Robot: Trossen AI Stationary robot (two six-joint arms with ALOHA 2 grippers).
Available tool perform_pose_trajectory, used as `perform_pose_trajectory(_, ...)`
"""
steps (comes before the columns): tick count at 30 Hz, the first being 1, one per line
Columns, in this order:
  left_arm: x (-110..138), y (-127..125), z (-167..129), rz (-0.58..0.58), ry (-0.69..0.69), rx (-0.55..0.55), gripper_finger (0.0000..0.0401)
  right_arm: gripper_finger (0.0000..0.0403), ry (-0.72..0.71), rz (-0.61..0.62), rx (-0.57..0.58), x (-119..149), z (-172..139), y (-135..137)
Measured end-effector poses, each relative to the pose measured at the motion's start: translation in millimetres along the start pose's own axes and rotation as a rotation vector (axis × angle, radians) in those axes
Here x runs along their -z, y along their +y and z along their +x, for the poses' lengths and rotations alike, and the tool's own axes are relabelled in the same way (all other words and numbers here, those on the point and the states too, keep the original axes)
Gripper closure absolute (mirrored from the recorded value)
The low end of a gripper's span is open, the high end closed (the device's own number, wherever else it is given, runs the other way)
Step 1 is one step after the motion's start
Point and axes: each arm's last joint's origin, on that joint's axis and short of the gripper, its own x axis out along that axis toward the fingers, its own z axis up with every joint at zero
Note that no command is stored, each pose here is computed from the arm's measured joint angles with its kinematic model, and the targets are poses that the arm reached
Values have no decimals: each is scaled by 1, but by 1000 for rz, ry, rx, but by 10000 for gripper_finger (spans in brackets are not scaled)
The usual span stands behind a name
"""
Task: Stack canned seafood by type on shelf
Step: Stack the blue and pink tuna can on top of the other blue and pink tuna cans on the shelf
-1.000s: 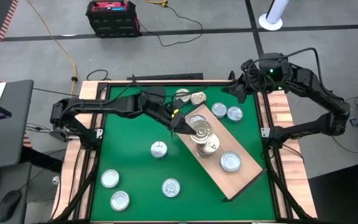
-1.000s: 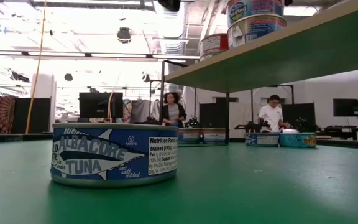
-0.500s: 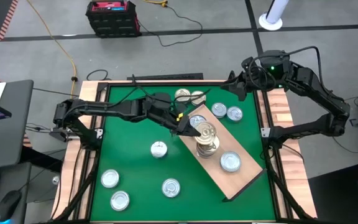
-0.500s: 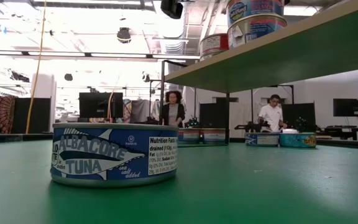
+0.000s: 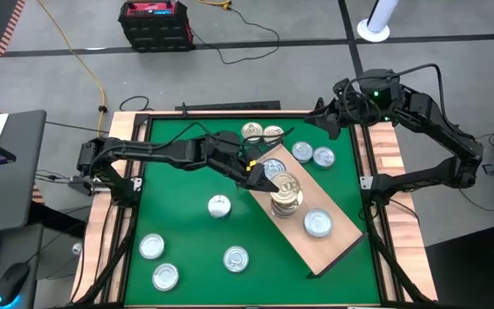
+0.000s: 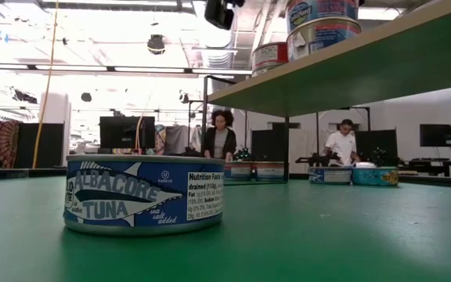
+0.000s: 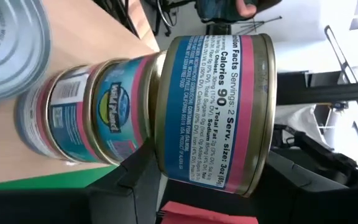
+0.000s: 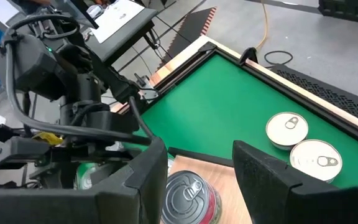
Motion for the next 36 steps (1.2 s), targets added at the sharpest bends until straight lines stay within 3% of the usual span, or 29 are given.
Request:
perform_pose_trajectory(13, -1, -2, 0, 89, -1, 25, 206, 198, -7, 4, -3, -1, 0, 0)
perform_pose_trajectory(24, -5, 0, -2, 81, -22, 13, 124, 198, -52, -3, -24, -5, 0, 2)
perform_pose_trajectory(36, -9, 0, -3, 158, -67, 2, 119, 198, -51, 1, -23, -5, 0, 2)
